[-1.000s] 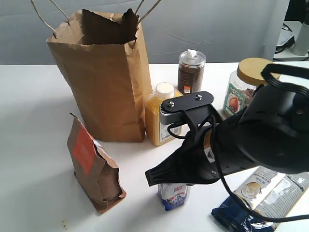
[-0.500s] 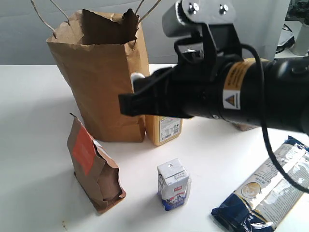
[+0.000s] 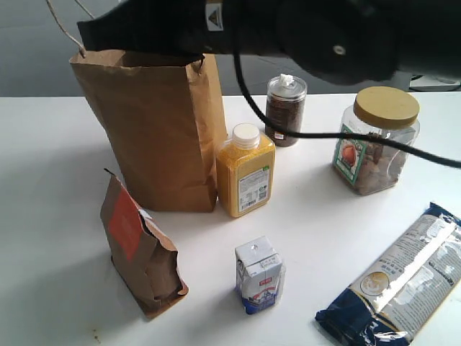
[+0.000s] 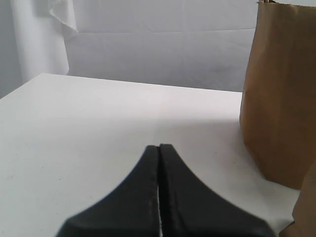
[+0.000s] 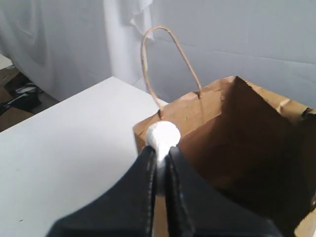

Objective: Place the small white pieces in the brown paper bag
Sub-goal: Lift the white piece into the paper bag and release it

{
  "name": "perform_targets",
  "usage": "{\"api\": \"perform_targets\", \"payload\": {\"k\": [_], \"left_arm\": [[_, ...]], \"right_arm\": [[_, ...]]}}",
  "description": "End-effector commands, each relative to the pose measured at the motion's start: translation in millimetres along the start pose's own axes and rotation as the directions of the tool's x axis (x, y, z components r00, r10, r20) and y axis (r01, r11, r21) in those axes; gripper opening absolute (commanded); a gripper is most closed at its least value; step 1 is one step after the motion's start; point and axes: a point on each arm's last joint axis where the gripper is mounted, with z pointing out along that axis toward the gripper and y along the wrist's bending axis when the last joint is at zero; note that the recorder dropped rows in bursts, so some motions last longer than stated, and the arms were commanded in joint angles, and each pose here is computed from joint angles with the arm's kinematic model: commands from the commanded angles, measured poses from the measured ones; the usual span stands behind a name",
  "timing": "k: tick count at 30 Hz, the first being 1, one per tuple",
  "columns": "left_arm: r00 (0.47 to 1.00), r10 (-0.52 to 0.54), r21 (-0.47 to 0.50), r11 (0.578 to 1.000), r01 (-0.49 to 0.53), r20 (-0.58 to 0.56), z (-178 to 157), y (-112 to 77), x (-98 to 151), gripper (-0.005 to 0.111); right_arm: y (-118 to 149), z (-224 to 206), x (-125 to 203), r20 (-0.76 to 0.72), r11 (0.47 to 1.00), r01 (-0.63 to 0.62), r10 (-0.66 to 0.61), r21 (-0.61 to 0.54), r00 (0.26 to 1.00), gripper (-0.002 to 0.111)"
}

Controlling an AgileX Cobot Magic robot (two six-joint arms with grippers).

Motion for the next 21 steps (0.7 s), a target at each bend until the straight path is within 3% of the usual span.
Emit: {"api": "perform_targets", "payload": {"k": [1,10,12,15,17,21], "left_arm": [[1.0,-0.01,0.006,1.0,0.01,0.002,0.0,-0.4,0.8,0.0],[1.0,-0.01,0.006,1.0,0.01,0.002,0.0,-0.4,0.8,0.0],[1.0,-0.01,0.006,1.0,0.01,0.002,0.0,-0.4,0.8,0.0],[1.0,-0.01,0.006,1.0,0.01,0.002,0.0,-0.4,0.8,0.0],[1.0,-0.01,0.006,1.0,0.01,0.002,0.0,-0.4,0.8,0.0],[1.0,-0.01,0.006,1.0,0.01,0.002,0.0,-0.4,0.8,0.0]], "right_arm": [[-22.0,34.4,-6.5,-0.012,0.997,0.018,-0.017,0.072,1.0,0.0],[-48.6,74.9,-3.8,-0.091,0.985,-0.003,0.019,0.174,0.996,0.002],[-48.7,76.1,-5.0,-0.09,0.984,-0.004,0.02,0.176,0.996,0.009],[-49.1,75.8,-3.6,-0.103,0.983,-0.015,0.034,0.183,0.994,0.039],[-49.7,75.6,-2.4,-0.115,0.982,-0.017,0.04,0.19,0.993,0.05],[-49.2,74.9,-2.9,-0.113,0.982,-0.032,0.053,0.187,0.992,0.051]]}}
